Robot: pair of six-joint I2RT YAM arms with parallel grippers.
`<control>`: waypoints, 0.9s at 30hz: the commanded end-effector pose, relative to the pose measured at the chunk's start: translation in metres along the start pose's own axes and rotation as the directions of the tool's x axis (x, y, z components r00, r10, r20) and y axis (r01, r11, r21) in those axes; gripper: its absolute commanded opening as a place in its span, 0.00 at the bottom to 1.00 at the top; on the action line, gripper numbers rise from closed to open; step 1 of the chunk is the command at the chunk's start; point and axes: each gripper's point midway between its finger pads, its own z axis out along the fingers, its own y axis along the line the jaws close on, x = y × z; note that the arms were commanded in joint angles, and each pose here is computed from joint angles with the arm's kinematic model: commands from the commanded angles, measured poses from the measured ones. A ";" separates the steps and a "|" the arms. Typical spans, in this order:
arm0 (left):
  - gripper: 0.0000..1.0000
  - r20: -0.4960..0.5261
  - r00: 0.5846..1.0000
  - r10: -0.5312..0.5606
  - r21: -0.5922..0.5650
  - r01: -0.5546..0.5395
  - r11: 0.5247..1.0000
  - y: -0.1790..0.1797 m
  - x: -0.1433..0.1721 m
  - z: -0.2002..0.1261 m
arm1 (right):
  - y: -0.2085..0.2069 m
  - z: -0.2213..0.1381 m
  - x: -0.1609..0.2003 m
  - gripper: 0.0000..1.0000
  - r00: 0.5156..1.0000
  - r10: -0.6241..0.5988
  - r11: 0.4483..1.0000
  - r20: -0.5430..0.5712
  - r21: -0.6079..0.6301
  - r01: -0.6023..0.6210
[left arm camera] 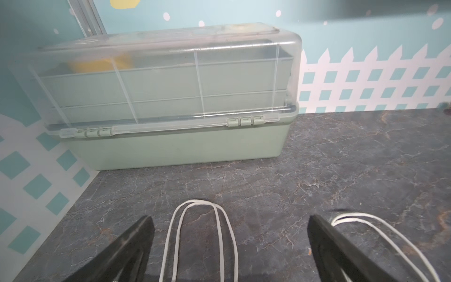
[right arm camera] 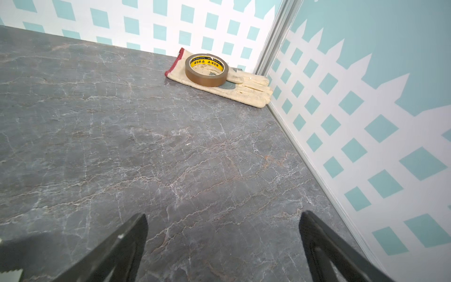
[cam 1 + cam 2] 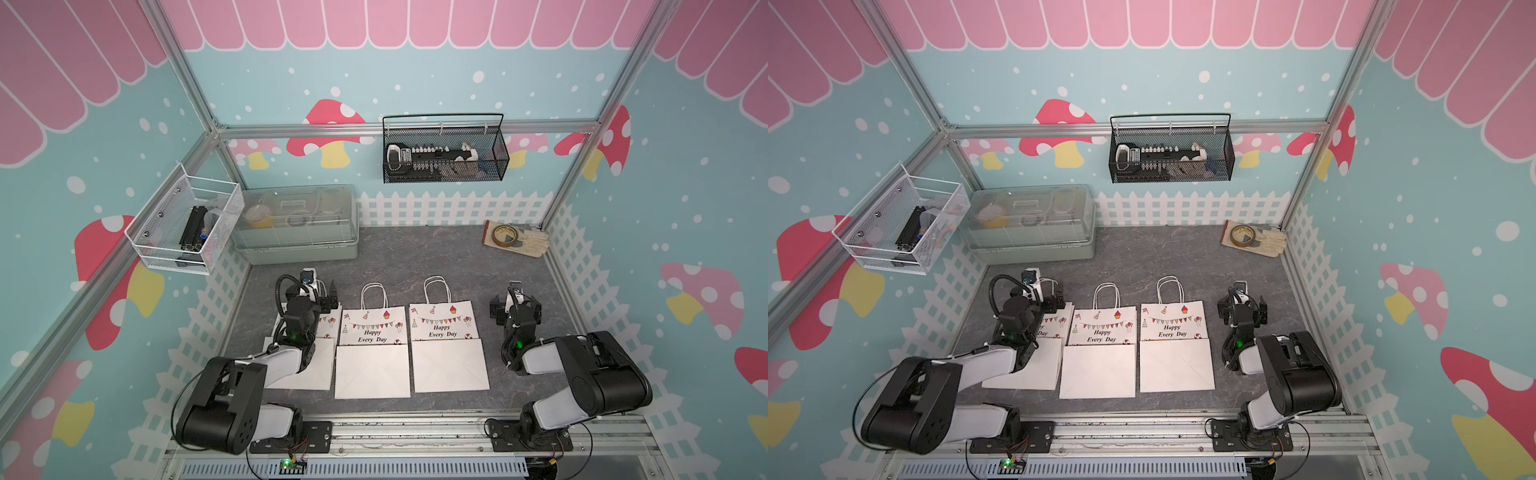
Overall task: Put away the paper bag
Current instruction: Reset both arms
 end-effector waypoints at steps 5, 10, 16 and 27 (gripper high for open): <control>0.98 0.032 0.999 -0.032 -0.051 0.034 0.998 0.017 0.010 0.010 | -0.006 0.003 -0.018 0.99 0.998 0.028 0.999 0.059 0.030 -0.030; 0.98 -0.040 0.999 -0.032 -0.044 0.030 0.999 0.017 0.019 0.019 | -0.005 0.004 -0.018 0.99 0.998 0.020 0.999 0.056 0.027 -0.021; 0.98 -0.034 0.999 -0.036 -0.044 0.035 0.998 0.018 0.018 0.020 | -0.004 0.007 -0.018 0.99 0.999 0.017 1.000 0.042 0.026 -0.018; 0.98 -0.039 0.999 -0.036 -0.048 0.034 0.998 0.019 0.019 0.020 | 0.005 0.007 -0.019 0.99 0.999 -0.003 1.000 0.050 -0.023 0.004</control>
